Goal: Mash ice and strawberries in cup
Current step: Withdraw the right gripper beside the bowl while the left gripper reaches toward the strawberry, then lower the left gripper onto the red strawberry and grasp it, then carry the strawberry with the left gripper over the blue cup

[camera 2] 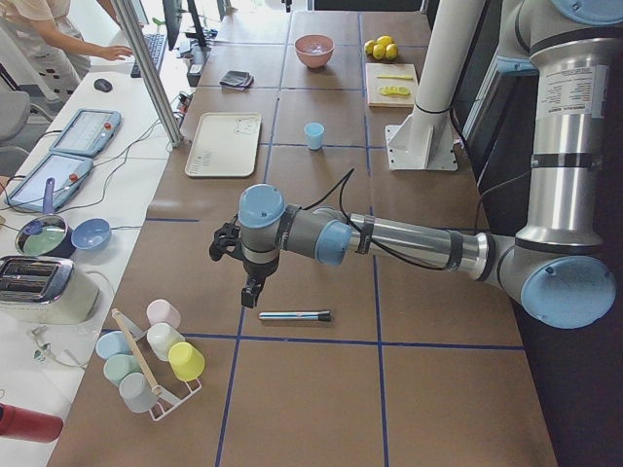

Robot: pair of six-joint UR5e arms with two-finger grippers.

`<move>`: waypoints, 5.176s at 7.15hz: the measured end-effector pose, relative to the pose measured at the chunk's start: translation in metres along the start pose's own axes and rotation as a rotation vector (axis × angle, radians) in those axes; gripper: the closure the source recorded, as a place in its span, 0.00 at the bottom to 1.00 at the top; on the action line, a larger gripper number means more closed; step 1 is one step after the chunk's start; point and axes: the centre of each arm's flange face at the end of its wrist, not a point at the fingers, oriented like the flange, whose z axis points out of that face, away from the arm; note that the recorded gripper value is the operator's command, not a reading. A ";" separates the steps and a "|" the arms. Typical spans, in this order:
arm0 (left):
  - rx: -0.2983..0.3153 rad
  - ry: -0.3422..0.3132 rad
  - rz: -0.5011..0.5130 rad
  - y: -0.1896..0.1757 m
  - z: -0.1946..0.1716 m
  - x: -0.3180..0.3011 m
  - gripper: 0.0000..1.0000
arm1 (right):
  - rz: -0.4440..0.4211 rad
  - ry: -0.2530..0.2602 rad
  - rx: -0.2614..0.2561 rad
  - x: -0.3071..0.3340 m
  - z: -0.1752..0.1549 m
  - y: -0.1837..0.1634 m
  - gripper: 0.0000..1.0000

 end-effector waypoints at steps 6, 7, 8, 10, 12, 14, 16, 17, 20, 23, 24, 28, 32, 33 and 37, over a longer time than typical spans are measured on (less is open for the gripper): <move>-0.023 0.067 -0.082 -0.032 0.035 0.155 0.00 | 0.195 -0.014 0.017 0.091 0.042 0.176 0.01; -0.026 0.049 -0.117 -0.028 0.058 0.195 0.00 | 0.199 -0.014 0.018 0.091 0.042 0.177 0.01; -0.017 0.044 -0.141 -0.018 0.081 0.228 0.00 | 0.200 -0.014 0.018 0.091 0.042 0.177 0.01; -0.018 0.062 -0.159 0.014 0.117 0.256 0.00 | 0.201 -0.014 0.017 0.092 0.043 0.178 0.01; -0.025 0.058 -0.162 0.037 0.148 0.258 0.00 | 0.202 -0.014 0.016 0.092 0.043 0.179 0.01; -0.042 0.062 -0.153 0.048 0.170 0.260 0.00 | 0.203 -0.014 0.014 0.092 0.044 0.180 0.01; -0.066 0.056 -0.143 0.056 0.185 0.262 0.00 | 0.204 -0.014 0.013 0.092 0.045 0.181 0.01; -0.078 0.053 -0.138 0.059 0.191 0.264 0.00 | 0.205 -0.015 0.012 0.092 0.045 0.182 0.01; -0.100 0.052 -0.125 0.065 0.202 0.269 0.16 | 0.207 -0.016 0.007 0.093 0.047 0.185 0.01; -0.102 0.051 -0.125 0.065 0.204 0.270 0.16 | 0.208 -0.016 0.007 0.093 0.048 0.187 0.01; -0.101 0.052 -0.126 0.064 0.204 0.271 0.16 | 0.205 -0.015 0.012 0.093 0.049 0.188 0.01; -0.099 0.053 -0.125 0.063 0.204 0.272 0.60 | 0.200 -0.011 0.018 0.093 0.049 0.189 0.01; -0.095 0.057 -0.124 0.062 0.201 0.273 0.93 | 0.199 -0.011 0.019 0.093 0.049 0.189 0.01; -0.085 0.065 -0.120 0.060 0.194 0.278 0.93 | 0.199 -0.011 0.020 0.092 0.049 0.189 0.01; -0.004 0.138 -0.103 0.013 0.154 0.336 0.93 | 0.197 -0.011 0.021 0.092 0.049 0.189 0.01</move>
